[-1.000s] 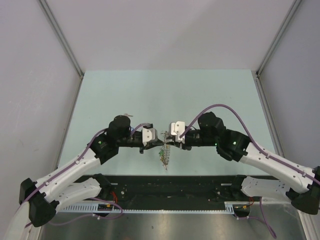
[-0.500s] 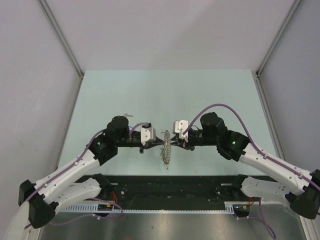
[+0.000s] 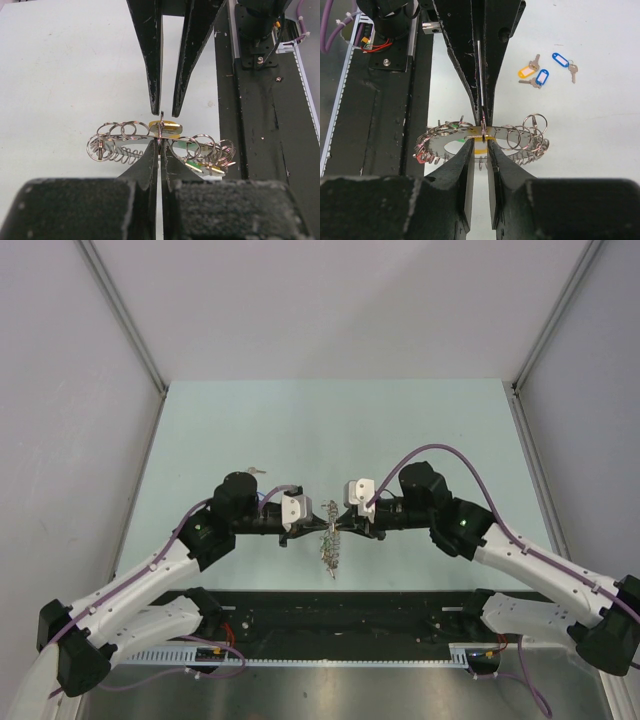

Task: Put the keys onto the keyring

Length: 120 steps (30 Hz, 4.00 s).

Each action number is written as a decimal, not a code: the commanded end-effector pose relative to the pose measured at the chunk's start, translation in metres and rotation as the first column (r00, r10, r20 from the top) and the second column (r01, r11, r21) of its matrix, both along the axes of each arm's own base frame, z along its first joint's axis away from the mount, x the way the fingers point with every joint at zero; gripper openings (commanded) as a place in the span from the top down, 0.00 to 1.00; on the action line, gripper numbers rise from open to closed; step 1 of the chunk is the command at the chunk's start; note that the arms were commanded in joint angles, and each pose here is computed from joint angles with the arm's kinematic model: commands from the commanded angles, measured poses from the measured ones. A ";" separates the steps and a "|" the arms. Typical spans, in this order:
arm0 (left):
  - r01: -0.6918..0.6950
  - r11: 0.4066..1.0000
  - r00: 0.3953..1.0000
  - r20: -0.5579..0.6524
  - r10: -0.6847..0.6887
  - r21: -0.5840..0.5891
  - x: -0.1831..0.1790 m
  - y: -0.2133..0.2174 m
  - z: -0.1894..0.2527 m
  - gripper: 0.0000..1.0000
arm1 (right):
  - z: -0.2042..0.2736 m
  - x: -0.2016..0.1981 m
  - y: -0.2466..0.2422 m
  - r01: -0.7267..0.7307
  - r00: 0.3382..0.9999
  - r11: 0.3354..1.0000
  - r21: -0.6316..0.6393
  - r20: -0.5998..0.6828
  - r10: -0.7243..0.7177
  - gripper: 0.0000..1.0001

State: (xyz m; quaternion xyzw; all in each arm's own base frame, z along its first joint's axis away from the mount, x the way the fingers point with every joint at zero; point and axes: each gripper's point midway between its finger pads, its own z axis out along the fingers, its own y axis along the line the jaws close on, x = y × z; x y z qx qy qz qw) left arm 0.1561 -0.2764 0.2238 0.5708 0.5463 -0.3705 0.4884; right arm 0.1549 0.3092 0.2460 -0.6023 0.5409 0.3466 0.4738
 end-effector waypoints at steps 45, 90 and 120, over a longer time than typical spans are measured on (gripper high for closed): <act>-0.027 0.997 0.996 -0.082 0.021 -0.075 0.004 -0.010 0.025 1.00 | 0.004 0.005 0.011 0.028 0.996 0.999 -0.035 0.084 -0.025 1.00; -0.123 0.977 0.989 -0.105 0.105 -0.176 0.011 -0.006 0.047 1.00 | 0.036 0.005 -0.003 0.140 0.979 0.983 0.117 0.131 -0.155 0.73; -0.143 0.966 0.986 -0.110 0.122 -0.214 0.015 -0.007 0.052 0.99 | 0.024 0.012 0.005 0.247 0.969 0.959 0.136 -0.054 -0.242 0.78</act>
